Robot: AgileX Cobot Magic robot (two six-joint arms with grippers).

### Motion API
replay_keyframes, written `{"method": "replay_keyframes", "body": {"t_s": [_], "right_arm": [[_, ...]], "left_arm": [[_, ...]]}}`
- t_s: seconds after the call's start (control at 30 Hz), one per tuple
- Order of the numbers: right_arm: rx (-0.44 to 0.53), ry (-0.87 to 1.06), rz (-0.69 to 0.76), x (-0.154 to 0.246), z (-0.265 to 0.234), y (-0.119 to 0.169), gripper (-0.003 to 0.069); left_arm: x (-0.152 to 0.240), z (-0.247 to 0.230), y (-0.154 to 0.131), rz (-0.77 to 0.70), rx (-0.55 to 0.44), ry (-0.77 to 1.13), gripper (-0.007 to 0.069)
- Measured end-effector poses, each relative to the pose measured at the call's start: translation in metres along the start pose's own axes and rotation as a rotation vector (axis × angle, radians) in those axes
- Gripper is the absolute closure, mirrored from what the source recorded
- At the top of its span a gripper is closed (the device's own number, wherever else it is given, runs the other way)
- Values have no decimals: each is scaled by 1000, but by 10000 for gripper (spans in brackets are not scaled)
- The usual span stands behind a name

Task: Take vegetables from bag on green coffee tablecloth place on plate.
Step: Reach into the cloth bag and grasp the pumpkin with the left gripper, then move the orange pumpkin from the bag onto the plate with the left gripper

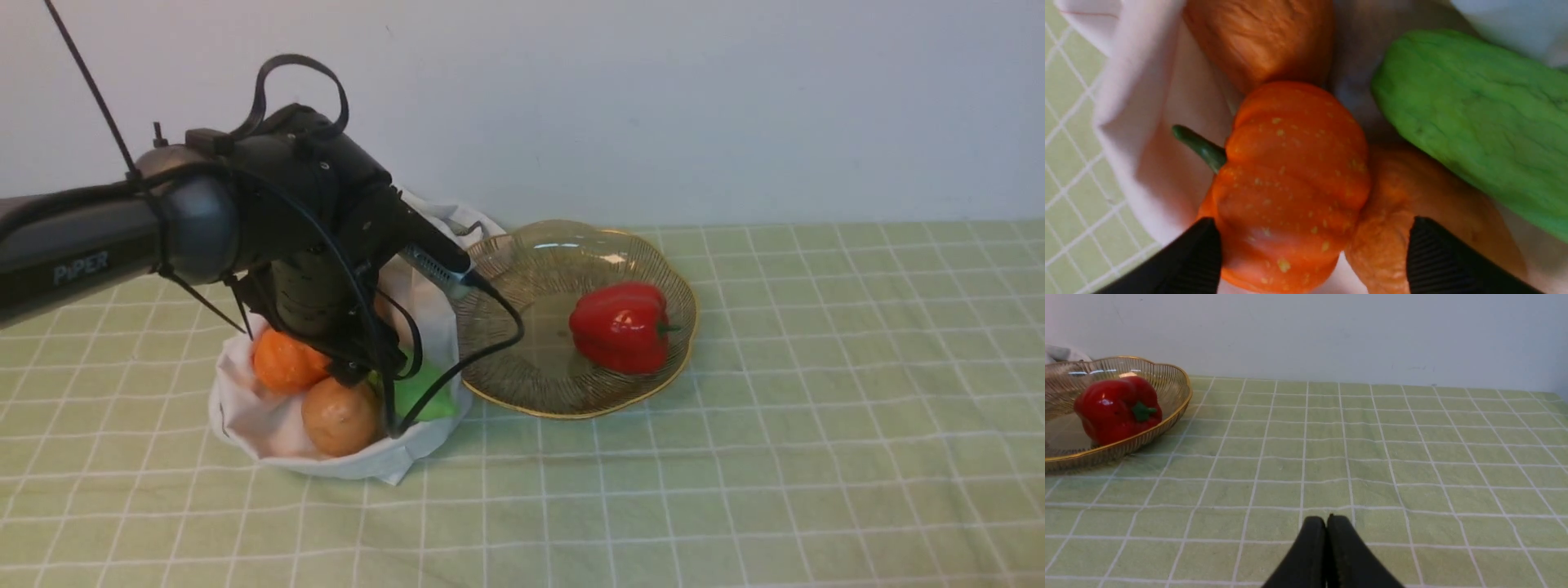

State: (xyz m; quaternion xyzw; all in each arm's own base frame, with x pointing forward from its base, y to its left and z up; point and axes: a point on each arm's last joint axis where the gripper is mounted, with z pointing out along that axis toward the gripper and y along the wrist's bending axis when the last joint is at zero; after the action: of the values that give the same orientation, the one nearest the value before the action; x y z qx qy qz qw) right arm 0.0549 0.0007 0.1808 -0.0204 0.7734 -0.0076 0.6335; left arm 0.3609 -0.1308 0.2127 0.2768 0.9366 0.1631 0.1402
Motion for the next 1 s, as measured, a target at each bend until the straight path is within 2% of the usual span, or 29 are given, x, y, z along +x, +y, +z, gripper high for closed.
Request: {"method": "replay_keyframes", "body": {"t_s": [0.1, 0.27, 0.73, 1.0], "right_arm": [[0, 0, 0, 0, 0, 0, 673], [0, 0, 0, 0, 0, 0, 673], [0, 0, 0, 0, 0, 0, 673], [0, 0, 0, 0, 0, 0, 673]], "left_arm": [[-4, 3, 4, -20, -58, -34, 73], [-6, 6, 6, -38, -91, -39, 119], [-6, 7, 2, -114, -99, -39, 136], [-8, 7, 5, -131, -130, -57, 37]]}}
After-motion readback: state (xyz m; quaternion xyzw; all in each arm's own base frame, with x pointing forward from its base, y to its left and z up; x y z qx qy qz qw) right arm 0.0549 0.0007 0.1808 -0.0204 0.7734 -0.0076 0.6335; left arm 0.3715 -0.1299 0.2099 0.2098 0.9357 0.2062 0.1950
